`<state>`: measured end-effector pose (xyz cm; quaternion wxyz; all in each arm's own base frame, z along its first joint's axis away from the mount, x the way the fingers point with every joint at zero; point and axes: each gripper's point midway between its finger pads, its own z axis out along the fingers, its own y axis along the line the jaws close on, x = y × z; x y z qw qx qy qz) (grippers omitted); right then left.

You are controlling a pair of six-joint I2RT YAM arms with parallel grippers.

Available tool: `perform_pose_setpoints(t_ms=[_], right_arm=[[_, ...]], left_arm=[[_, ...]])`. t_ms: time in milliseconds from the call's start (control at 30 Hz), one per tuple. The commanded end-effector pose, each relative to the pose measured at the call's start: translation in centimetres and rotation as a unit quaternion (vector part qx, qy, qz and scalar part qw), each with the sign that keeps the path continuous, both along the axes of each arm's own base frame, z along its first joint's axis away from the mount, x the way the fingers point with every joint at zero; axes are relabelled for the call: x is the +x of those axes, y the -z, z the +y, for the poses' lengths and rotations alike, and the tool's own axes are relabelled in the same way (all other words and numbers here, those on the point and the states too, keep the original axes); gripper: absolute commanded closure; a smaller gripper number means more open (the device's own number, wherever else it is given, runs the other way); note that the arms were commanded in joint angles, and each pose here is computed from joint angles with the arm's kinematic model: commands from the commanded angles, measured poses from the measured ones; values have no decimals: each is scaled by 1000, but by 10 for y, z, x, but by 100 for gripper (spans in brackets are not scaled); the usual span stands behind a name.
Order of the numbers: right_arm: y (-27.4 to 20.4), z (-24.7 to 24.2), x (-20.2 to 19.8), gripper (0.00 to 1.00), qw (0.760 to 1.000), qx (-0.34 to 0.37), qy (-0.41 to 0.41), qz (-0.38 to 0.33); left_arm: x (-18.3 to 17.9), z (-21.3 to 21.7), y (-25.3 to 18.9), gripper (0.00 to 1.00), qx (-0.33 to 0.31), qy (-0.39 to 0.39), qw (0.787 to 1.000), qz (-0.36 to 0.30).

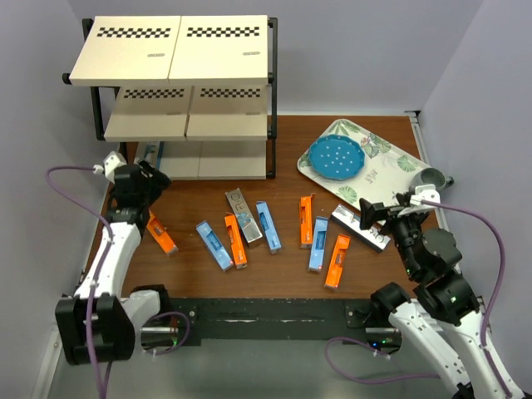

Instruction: Place and organize the toothpastes onto the shelf

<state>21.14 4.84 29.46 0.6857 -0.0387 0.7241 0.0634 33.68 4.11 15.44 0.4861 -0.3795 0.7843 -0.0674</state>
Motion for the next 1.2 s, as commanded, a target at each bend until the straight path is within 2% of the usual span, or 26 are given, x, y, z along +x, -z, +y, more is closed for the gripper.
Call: perform_pose_setpoints(t_ms=[0, 300, 433, 467, 533, 667, 733, 867, 967, 1167], right_arm=[[-2, 14, -8, 1, 999, 36, -38, -4], [14, 28, -8, 1, 996, 53, -68, 17], [13, 28, -9, 1, 996, 53, -69, 14], [14, 28, -9, 1, 996, 54, -68, 14], [14, 28, -9, 1, 996, 54, -70, 13], [12, 26, -10, 1, 996, 53, -66, 10], [11, 25, -10, 1, 997, 53, -64, 7], [10, 25, -12, 1, 996, 55, -67, 3], [8, 23, -13, 1, 996, 56, -63, -3], [7, 23, -16, 1, 996, 57, -68, -8]], left_arm=[[-43, -27, -1, 12, 17, 12, 1000, 22], [-82, -117, -11, 12, -59, 110, 992, 11], [-97, -160, -4, 12, -61, 159, 985, 35], [-95, -165, -7, 12, -65, 144, 987, 29], [-108, -188, 5, 12, -47, 166, 983, 56], [-112, -225, 6, 13, -14, 146, 986, 77], [-121, -242, 8, 16, 12, 158, 983, 90], [-117, -277, 17, 23, 45, 145, 982, 115], [-115, -295, 27, 27, 59, 156, 977, 133], [-112, -302, 48, 34, 74, 146, 975, 149]])
